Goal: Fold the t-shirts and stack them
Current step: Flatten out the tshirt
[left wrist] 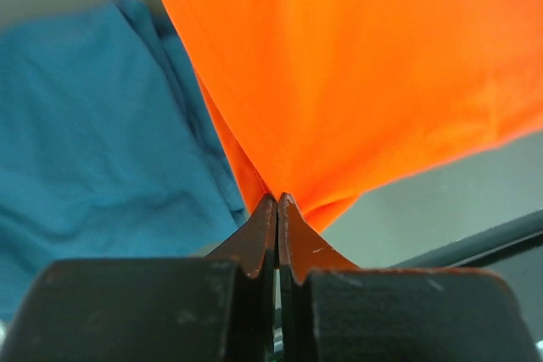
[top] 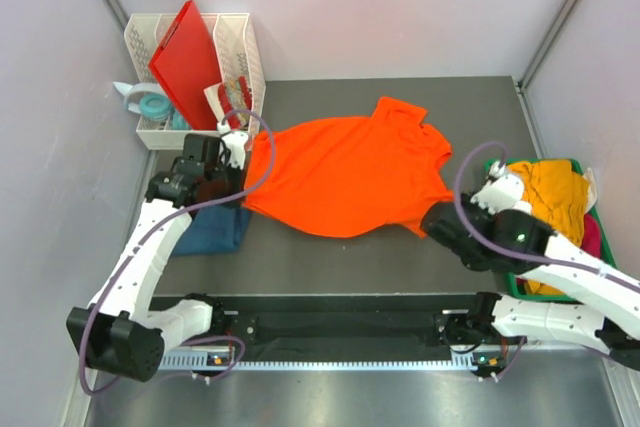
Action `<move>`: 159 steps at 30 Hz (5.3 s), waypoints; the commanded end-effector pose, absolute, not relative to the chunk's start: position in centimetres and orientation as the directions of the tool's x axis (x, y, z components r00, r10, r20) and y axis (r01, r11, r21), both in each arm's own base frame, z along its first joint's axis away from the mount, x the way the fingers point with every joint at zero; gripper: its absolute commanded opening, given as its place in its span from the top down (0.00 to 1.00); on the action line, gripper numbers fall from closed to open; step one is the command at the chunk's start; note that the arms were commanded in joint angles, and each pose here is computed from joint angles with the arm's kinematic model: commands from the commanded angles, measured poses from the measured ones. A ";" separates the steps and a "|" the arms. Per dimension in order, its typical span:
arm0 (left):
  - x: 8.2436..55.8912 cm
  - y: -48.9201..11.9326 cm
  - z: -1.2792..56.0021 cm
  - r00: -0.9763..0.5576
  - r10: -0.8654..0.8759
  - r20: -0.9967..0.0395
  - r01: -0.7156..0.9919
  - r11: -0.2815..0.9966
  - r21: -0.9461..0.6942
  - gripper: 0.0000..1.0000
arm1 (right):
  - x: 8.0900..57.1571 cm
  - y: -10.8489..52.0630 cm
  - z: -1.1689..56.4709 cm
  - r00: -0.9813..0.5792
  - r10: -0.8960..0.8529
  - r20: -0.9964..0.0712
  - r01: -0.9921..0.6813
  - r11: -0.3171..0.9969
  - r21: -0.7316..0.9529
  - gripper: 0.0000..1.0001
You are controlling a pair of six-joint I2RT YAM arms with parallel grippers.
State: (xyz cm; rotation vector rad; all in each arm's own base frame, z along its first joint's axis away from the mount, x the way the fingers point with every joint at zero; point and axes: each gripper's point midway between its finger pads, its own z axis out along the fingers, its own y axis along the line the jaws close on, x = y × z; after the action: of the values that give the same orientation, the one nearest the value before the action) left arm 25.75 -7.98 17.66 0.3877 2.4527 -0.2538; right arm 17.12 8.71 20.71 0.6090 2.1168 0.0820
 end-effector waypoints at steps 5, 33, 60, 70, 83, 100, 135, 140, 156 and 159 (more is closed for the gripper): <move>29.0 -8.1 27.6 -0.595 0.134 -0.793 0.296 0.953 -0.061 1.00 | 20.2 3.3 38.4 -0.124 0.258 -0.958 0.366 0.909 0.197 1.00; 33.1 -5.4 57.6 0.061 0.006 -0.998 0.131 0.991 0.014 1.00 | 19.6 -1.7 63.5 0.267 0.146 -0.953 0.350 0.906 0.237 1.00; 58.0 -9.8 43.2 -0.118 0.133 -0.984 0.097 0.988 0.122 1.00 | 51.2 -0.2 48.8 0.036 0.197 -0.980 0.344 0.918 0.197 1.00; 54.2 -8.6 56.5 0.267 0.048 -0.963 0.034 0.998 0.060 1.00 | 44.2 3.3 61.0 0.316 0.156 -0.936 0.215 0.949 0.231 1.00; 50.2 -10.0 37.6 -0.219 -0.012 -0.976 0.139 0.989 -0.043 1.00 | 39.8 5.1 44.5 0.008 0.068 -0.998 0.262 0.963 0.067 1.00; 31.2 -7.0 52.6 0.026 -0.073 -0.997 0.217 0.974 -0.066 1.00 | 21.4 6.8 56.2 0.168 0.064 -0.984 0.222 0.970 0.101 1.00; 54.9 -12.8 55.9 0.280 -0.016 -0.960 0.130 0.991 0.022 1.00 | 43.4 4.5 63.3 0.384 0.133 -0.914 0.196 0.955 0.222 1.00; 53.3 -12.0 55.3 0.232 -0.048 -0.972 0.117 0.993 -0.021 1.00 | 41.2 5.5 61.2 0.363 0.061 -0.930 0.232 0.961 0.154 1.00; 43.5 -12.0 25.2 -0.464 0.100 -0.880 0.220 0.976 -0.005 1.00 | 36.0 7.7 32.2 -0.115 0.132 -0.984 0.217 0.970 0.105 1.00; 39.3 -11.7 22.9 -0.533 0.128 -0.837 0.265 0.964 -0.022 1.00 | 33.4 8.9 29.2 -0.181 0.143 -0.973 0.200 0.974 0.106 1.00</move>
State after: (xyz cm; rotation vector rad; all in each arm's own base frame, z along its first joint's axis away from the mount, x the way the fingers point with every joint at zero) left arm 43.48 -11.29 17.11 0.2658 2.2564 -0.0680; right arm 37.14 7.50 25.93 0.1273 1.8616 -0.2225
